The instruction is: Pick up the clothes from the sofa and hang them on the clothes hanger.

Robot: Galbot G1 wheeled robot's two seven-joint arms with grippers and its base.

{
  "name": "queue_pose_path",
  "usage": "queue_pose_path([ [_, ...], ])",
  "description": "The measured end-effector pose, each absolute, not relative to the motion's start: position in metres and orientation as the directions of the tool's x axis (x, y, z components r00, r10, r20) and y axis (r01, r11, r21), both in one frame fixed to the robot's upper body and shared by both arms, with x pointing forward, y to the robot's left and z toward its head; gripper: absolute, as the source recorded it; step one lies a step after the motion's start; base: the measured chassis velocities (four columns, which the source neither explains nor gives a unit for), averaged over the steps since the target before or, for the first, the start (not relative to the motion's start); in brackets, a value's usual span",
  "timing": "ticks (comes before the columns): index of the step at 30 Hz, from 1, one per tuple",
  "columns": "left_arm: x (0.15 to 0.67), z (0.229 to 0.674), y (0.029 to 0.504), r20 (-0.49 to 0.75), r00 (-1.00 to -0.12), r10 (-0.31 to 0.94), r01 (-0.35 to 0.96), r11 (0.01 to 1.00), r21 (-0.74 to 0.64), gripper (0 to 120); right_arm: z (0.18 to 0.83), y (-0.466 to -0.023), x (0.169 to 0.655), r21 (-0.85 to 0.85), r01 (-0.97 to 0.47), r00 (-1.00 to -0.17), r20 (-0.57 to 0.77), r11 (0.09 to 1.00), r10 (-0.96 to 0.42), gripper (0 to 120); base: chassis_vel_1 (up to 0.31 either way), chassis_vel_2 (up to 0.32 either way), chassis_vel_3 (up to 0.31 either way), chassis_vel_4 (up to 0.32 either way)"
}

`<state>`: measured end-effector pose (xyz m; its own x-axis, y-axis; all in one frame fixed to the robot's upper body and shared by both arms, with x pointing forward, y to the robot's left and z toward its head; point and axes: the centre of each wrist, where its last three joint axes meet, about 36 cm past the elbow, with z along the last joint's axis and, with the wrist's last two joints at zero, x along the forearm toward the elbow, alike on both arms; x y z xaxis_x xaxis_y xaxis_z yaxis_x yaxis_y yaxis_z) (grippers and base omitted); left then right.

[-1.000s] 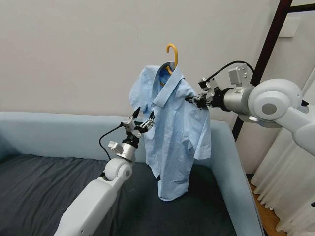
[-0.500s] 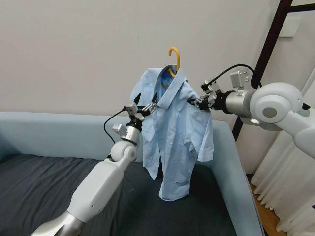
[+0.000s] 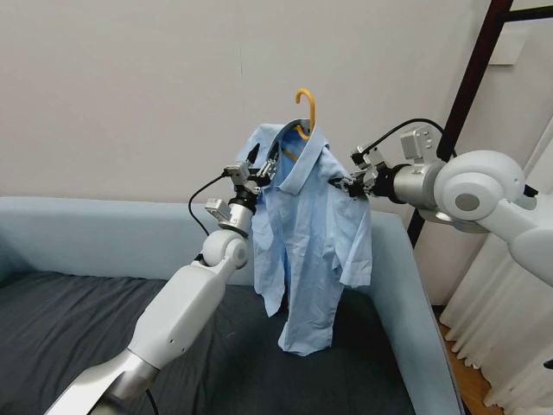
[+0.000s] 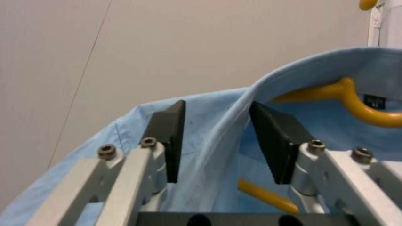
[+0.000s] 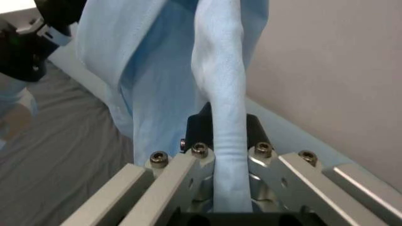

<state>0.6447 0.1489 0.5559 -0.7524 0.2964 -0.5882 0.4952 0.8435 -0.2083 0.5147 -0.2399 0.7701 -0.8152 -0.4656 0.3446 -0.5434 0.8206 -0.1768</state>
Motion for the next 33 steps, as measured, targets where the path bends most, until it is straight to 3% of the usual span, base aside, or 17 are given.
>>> queue_pose_path([
  [11,0.663,0.595,0.144,-0.616,-0.718,0.325,0.504,0.853,-0.137,0,0.768,-0.242,0.512,-0.179,-0.546,-0.814,0.344,0.818,-0.468,1,0.0,0.0,0.0,0.0],
  [19,0.664,0.604,0.141,-0.632,-0.675,0.381,0.541,0.838,-0.072,0,0.767,-0.244,0.51,-0.176,-0.544,-0.814,0.345,0.82,-0.466,1,0.0,0.0,0.0,0.0],
  [33,0.643,0.566,0.133,-0.6,-0.659,0.454,0.58,0.815,-0.02,0,0.771,-0.244,0.512,-0.165,-0.542,-0.816,0.338,0.824,-0.469,1,0.0,0.0,0.0,0.0],
])
